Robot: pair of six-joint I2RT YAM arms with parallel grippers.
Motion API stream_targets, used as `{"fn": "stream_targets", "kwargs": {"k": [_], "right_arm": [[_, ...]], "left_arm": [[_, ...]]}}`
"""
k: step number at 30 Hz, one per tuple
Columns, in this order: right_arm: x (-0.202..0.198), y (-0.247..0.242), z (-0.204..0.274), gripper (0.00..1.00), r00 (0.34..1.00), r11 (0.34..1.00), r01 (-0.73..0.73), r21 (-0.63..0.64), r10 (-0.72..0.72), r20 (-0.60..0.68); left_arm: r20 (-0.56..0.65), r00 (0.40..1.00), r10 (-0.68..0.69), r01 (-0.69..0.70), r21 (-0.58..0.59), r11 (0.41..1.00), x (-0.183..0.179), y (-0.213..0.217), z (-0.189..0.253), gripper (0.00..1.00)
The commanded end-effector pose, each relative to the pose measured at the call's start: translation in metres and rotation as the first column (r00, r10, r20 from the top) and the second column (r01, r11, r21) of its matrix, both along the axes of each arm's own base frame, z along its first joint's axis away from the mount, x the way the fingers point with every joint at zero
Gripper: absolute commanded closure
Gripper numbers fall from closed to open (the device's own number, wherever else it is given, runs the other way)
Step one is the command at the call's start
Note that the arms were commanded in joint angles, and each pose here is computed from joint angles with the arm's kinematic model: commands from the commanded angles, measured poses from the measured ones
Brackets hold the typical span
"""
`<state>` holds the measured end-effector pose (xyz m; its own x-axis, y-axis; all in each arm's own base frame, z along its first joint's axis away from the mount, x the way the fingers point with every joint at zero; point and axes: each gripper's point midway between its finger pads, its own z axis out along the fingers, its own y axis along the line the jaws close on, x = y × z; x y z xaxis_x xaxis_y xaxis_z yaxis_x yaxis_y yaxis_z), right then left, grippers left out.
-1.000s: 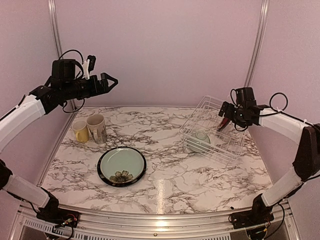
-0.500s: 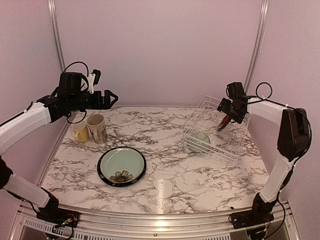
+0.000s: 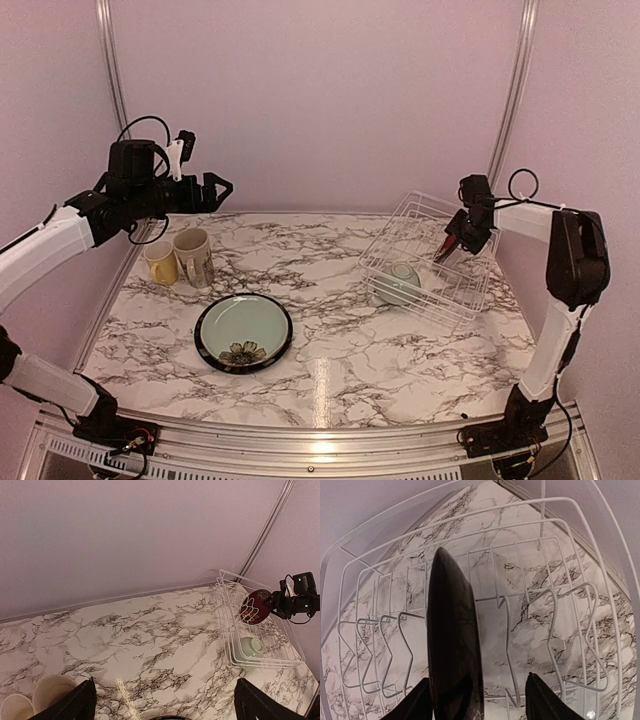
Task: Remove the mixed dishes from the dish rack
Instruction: Grab the plate from the dish rack.
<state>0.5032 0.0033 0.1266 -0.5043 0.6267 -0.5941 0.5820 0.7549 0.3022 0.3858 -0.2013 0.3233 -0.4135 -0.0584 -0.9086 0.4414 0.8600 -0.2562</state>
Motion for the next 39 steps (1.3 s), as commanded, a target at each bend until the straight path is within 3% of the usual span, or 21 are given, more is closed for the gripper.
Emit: {"fn": "stream_targets", "kwargs": {"k": [1,4,6,15,33,36,39], "right_arm": [[0.008,0.003,-0.001,0.41,1.000,1.000,0.003,0.016,-0.003,0.002],[0.007,0.001,-0.001,0.49,1.000,1.000,0.025,0.013,-0.025,-0.003],[0.008,0.001,0.003,0.62,0.999,0.999,0.032,0.018,-0.032,0.008],[0.012,0.005,0.018,0.99,1.000,1.000,0.010,0.025,-0.010,0.011],[-0.029,-0.016,0.120,1.00,0.994,0.977,0.036,-0.208,-0.013,0.108],[-0.033,-0.006,0.134,1.00,0.985,0.979,-0.045,-0.198,0.076,0.153],[-0.035,0.023,0.147,1.00,0.937,0.958,-0.230,-0.170,0.265,0.227]], "left_arm": [[0.013,1.000,0.001,-0.001,-0.015,1.000,-0.004,0.001,0.005,0.01],[0.004,1.000,0.001,-0.001,-0.016,1.000,-0.004,0.000,0.002,0.01],[-0.013,1.000,0.010,-0.011,-0.014,1.000,-0.002,0.002,-0.002,0.01],[-0.030,0.999,0.027,-0.027,-0.008,1.000,-0.002,0.005,-0.002,0.01],[-0.013,1.000,0.025,-0.025,-0.016,1.000,-0.006,0.007,0.006,0.01],[-0.014,1.000,0.021,-0.021,-0.017,1.000,-0.007,0.006,0.006,0.01],[-0.015,1.000,0.024,-0.024,-0.015,1.000,-0.006,0.006,0.005,0.01]]}}
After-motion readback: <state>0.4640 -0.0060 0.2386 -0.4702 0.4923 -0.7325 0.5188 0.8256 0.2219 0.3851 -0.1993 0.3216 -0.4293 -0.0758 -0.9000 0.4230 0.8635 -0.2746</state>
